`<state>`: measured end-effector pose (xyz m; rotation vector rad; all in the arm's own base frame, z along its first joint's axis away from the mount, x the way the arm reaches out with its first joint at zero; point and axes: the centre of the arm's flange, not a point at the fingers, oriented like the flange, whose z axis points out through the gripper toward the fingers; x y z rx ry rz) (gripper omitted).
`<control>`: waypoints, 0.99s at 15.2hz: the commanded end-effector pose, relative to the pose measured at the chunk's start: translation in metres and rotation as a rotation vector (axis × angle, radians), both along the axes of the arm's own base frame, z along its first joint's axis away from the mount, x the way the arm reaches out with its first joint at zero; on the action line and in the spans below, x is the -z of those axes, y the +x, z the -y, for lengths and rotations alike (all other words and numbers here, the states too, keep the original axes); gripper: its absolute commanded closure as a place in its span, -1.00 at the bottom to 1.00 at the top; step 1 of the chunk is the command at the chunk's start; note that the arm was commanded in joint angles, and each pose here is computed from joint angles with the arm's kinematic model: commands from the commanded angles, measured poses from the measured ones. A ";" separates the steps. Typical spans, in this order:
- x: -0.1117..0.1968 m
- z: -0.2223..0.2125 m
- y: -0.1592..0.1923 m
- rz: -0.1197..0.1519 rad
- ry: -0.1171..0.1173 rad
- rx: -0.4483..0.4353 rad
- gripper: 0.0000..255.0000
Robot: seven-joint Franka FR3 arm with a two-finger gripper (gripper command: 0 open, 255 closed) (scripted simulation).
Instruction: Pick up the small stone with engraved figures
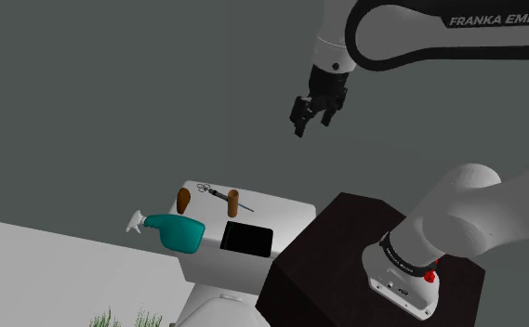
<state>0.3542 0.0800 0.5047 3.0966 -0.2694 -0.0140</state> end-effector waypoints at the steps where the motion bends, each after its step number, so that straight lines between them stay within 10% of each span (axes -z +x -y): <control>1: 0.019 -0.018 0.011 -0.005 0.010 0.035 -1.00; 15: 0.139 -0.121 0.099 -0.045 0.071 0.262 -1.00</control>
